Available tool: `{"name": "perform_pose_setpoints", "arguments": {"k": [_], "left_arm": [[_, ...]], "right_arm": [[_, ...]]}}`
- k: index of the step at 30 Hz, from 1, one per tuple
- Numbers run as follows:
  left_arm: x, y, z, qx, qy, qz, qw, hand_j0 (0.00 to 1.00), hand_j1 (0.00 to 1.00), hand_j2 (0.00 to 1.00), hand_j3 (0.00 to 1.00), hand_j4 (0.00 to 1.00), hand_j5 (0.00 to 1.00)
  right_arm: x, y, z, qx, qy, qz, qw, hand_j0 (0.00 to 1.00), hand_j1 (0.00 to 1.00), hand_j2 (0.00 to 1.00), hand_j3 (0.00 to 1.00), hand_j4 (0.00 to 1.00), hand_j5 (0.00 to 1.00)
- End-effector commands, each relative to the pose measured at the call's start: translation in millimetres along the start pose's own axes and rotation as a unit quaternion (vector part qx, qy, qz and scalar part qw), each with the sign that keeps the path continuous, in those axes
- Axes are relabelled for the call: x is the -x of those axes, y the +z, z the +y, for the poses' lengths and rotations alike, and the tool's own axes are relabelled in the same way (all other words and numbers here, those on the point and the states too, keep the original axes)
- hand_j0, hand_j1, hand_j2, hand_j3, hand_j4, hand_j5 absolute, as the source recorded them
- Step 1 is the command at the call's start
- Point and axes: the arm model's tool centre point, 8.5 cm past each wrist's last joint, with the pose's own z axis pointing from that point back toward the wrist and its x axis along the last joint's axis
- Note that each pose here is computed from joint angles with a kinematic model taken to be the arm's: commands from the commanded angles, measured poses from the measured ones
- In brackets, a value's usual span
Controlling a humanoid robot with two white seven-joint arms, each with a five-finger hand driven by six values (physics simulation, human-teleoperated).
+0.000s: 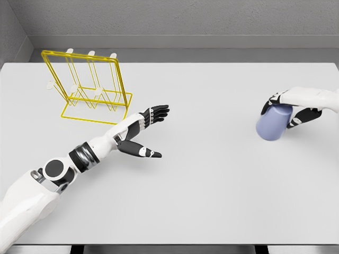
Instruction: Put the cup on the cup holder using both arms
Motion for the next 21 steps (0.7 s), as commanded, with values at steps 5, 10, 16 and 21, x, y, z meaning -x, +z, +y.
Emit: {"name": "perform_pose_setpoints", "arguments": {"k": [5,10,16,21], "left_arm": [[-0.8,-0.2,0.7,-0.001,0.001,-0.001,1.0000,1.00,1.00,1.00,1.00,1.00,1.00],[2.5,0.8,2.1,-0.004,0.003,0.003,1.0000,1.00,1.00,1.00,1.00,1.00,1.00],[3.0,1.0,2.3,-0.004,0.003,0.004,1.0000,1.00,1.00,1.00,1.00,1.00,1.00],[3.0,1.0,2.3,-0.004,0.003,0.004,1.0000,1.00,1.00,1.00,1.00,1.00,1.00]], "right_arm": [[-2.6,1.4,-10.6,0.010,0.006,-0.002,0.9999,0.65,0.65,0.65,0.65,0.65,0.65],[-10.2,-1.3,-15.4,0.013,0.015,-0.013,0.9997,0.65,0.65,0.65,0.65,0.65,0.65],[-23.0,-6.5,-20.1,0.015,0.027,-0.032,0.9990,0.64,0.64,0.64,0.64,0.64,0.64],[-34.6,-16.4,-25.7,0.020,0.035,-0.051,0.9979,0.64,0.64,0.64,0.64,0.64,0.64]]}}
